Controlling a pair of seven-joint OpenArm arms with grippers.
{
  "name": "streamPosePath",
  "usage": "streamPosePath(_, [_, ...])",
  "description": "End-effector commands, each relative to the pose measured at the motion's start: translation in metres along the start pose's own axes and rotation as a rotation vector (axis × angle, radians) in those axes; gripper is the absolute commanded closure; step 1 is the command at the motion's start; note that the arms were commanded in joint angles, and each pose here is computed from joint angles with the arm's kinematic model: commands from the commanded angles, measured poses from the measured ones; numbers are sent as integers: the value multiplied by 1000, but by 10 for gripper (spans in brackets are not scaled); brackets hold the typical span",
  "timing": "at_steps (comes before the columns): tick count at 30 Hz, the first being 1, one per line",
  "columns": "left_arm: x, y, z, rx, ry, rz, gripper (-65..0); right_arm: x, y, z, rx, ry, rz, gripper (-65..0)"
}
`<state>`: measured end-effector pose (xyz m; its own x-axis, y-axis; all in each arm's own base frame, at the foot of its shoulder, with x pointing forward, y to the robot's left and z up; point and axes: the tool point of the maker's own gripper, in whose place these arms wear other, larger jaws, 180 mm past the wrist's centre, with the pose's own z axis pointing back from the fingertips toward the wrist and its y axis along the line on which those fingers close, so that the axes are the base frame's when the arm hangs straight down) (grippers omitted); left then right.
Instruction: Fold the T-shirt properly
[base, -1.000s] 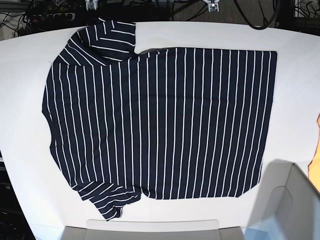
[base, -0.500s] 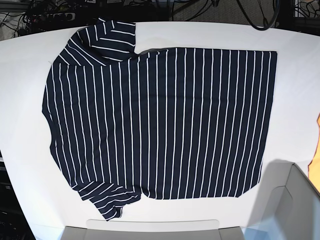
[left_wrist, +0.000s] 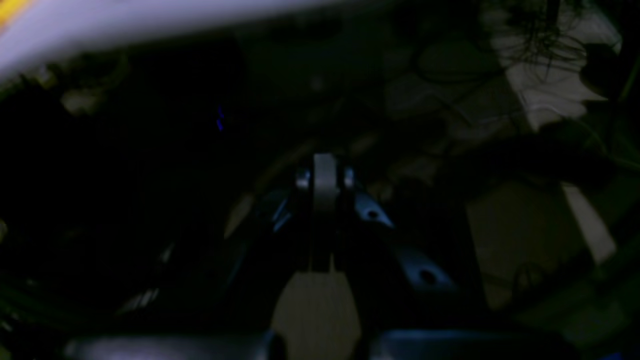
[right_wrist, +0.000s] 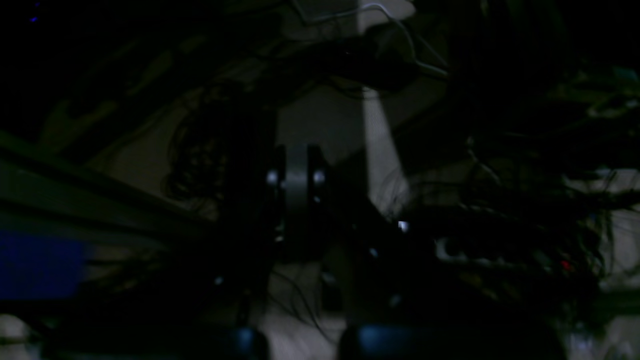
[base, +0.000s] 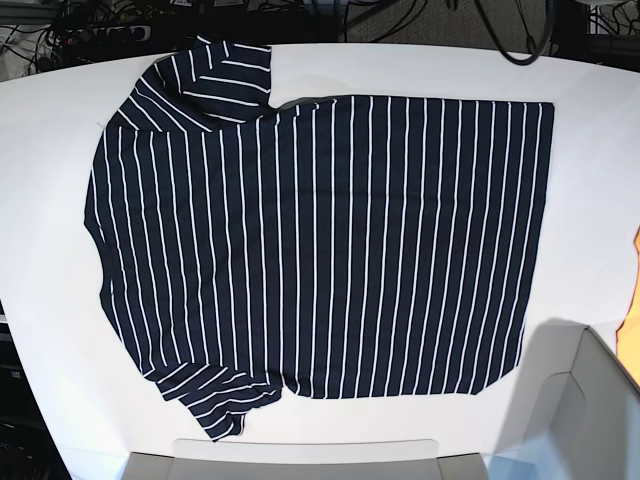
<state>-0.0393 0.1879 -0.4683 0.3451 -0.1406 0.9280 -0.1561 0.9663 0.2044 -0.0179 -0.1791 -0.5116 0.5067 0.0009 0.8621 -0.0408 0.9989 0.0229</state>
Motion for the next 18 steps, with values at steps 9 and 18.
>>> streamPosePath(9, [83, 17, 8, -7, -251, -36, -5, 140, 42, 18, 84, -338, -111, 0])
streamPosePath(18, [89, 17, 6, -7, -269, -36, -5, 198, 45, 4, 121, -226, -489, -22])
